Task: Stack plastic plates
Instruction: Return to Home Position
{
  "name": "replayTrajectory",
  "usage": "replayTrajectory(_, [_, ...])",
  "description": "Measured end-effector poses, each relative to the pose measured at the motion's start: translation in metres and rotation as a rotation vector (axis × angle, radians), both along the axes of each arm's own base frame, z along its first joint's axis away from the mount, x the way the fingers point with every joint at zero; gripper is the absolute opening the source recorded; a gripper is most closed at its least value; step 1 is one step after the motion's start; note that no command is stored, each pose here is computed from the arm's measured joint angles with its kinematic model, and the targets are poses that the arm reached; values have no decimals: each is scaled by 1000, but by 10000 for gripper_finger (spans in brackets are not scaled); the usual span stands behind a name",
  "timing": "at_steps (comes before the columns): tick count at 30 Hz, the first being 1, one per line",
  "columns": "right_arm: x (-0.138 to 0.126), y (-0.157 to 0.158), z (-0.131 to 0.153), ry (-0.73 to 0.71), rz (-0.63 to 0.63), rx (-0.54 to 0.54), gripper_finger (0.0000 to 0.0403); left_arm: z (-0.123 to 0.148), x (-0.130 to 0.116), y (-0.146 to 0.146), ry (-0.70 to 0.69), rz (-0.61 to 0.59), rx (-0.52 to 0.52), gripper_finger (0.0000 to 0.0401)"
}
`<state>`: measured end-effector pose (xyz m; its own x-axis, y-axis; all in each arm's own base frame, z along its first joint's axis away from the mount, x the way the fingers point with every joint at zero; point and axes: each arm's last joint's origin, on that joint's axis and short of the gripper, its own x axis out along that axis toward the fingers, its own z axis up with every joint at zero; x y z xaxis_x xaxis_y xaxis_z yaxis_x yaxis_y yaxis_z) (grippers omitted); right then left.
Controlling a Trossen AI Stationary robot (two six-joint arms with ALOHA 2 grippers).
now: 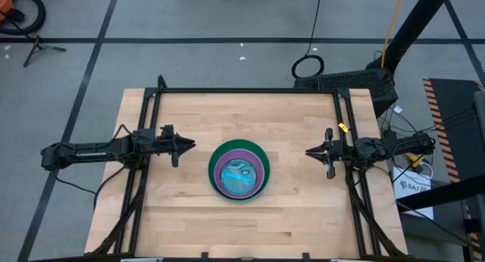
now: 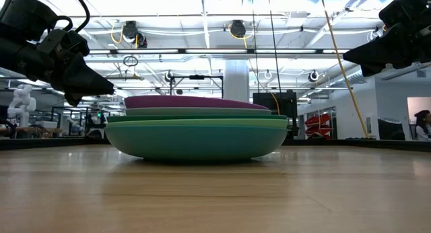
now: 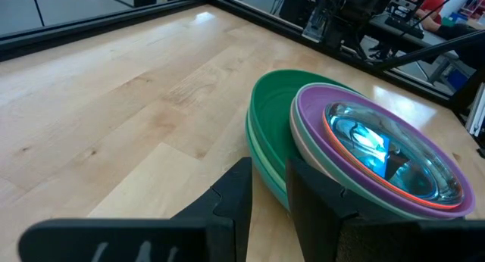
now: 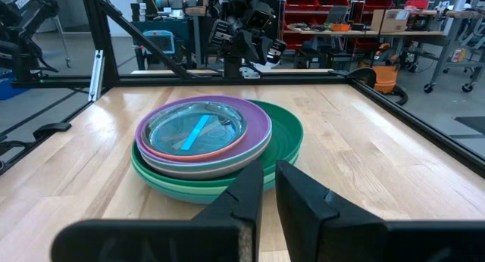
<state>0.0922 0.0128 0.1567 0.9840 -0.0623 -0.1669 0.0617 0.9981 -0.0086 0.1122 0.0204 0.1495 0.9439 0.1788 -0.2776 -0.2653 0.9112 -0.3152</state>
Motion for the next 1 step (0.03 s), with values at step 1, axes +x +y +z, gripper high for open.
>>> replayTrajectory(1, [0,0,0,0,0,0,31,0,0,0,0,0,0,88])
